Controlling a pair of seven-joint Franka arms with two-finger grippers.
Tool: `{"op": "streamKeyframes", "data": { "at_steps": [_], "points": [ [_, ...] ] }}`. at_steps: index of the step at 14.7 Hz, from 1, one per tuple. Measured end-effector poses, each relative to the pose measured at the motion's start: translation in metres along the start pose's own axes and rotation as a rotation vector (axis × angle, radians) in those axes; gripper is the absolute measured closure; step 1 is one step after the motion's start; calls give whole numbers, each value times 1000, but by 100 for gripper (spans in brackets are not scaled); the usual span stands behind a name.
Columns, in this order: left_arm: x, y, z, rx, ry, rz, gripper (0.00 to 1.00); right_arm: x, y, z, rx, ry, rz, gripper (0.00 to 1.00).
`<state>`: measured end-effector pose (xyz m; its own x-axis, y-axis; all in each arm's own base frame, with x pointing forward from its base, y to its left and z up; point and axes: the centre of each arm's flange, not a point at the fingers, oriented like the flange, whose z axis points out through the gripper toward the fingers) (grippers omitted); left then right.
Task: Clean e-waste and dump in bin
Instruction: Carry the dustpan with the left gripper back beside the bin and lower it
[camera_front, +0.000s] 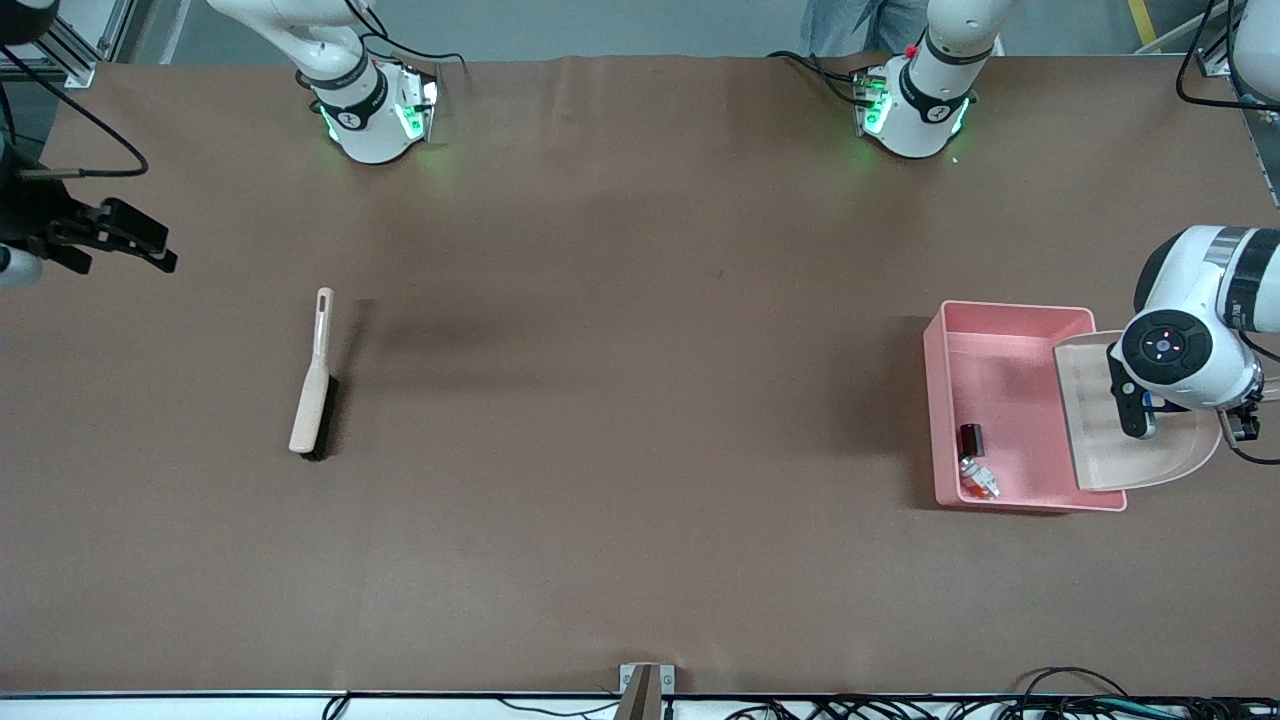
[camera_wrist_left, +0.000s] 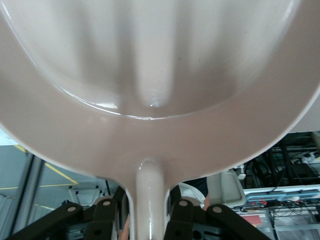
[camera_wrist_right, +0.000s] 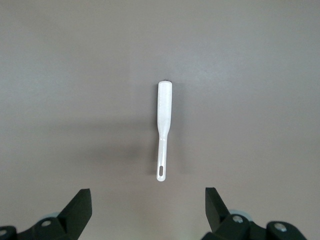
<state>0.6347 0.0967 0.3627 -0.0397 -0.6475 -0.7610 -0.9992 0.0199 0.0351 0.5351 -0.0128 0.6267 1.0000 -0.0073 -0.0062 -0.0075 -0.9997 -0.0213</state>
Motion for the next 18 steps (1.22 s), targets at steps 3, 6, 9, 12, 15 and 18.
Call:
{"op": "streamKeyframes", "data": {
  "at_steps": [3,6,9,12,15,18],
  "points": [
    [12,-9,-80,125,58,-11,66,1,1,-7,-3,11,2,0],
    [40,-8,-162,219,153,-73,66,3,4,-8,-5,13,5,0],
    [105,1,-211,243,242,-107,66,5,6,-17,-9,34,8,0],
    [175,8,-224,211,353,-69,66,6,7,-28,-27,55,6,0],
    [240,14,-225,180,439,-48,66,7,11,-28,-49,58,11,0],
    [304,33,-231,138,444,-49,66,9,18,-25,-49,53,34,0]
  ]
}}
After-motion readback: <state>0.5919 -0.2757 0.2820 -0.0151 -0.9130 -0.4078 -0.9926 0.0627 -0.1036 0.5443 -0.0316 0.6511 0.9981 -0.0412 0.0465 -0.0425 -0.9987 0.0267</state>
